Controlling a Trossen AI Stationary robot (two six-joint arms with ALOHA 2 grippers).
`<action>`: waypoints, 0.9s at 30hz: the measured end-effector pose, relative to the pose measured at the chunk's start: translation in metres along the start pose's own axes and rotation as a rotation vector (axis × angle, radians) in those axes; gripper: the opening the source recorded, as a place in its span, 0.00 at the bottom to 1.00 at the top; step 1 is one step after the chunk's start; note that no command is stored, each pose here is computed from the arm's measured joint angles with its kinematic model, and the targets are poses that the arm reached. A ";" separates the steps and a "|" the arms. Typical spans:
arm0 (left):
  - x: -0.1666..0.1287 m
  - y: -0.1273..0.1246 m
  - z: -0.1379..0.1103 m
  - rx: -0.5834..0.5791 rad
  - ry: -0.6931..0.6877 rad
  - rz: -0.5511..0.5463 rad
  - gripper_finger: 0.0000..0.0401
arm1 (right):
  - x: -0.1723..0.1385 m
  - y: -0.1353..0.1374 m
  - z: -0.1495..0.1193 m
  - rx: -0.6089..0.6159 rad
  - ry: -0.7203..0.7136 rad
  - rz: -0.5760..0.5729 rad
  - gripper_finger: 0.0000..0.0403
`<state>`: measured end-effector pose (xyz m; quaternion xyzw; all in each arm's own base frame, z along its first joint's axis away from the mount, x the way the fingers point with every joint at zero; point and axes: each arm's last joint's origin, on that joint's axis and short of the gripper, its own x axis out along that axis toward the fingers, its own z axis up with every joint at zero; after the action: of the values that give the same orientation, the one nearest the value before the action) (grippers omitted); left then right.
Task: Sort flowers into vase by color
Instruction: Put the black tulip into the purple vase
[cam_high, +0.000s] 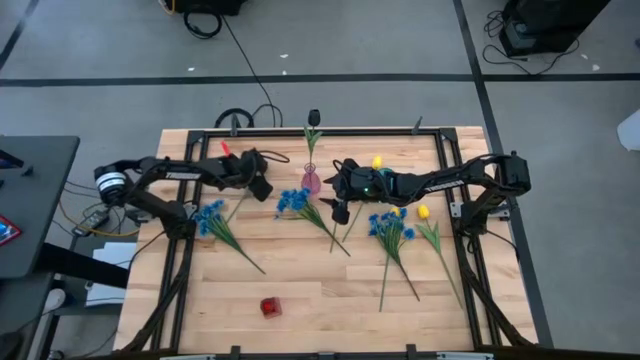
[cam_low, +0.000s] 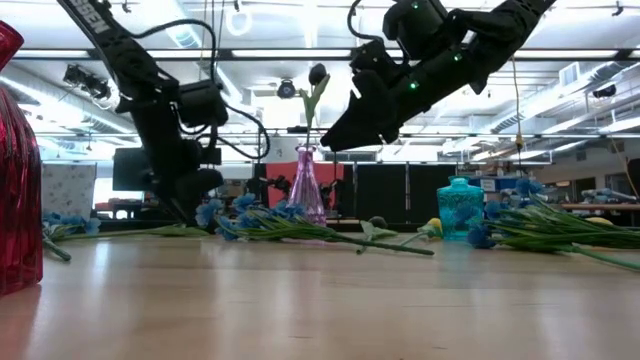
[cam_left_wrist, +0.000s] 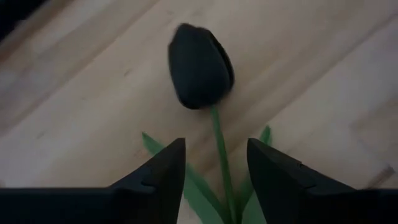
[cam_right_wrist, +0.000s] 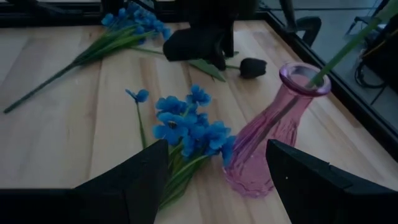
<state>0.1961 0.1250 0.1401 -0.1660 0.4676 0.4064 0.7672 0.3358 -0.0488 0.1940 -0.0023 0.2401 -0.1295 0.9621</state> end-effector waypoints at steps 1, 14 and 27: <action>0.002 0.000 0.000 0.001 0.008 0.001 0.42 | 0.000 0.000 0.000 0.000 -0.001 0.000 0.70; 0.010 -0.003 -0.001 0.046 0.022 -0.022 0.13 | 0.000 0.001 0.002 0.005 -0.017 0.001 0.70; 0.009 -0.006 0.013 0.036 -0.122 -0.058 0.03 | -0.016 -0.003 0.007 -0.002 0.026 -0.070 0.70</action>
<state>0.2105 0.1339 0.1383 -0.1404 0.4221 0.3850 0.8086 0.3247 -0.0486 0.2072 -0.0101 0.2525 -0.1629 0.9537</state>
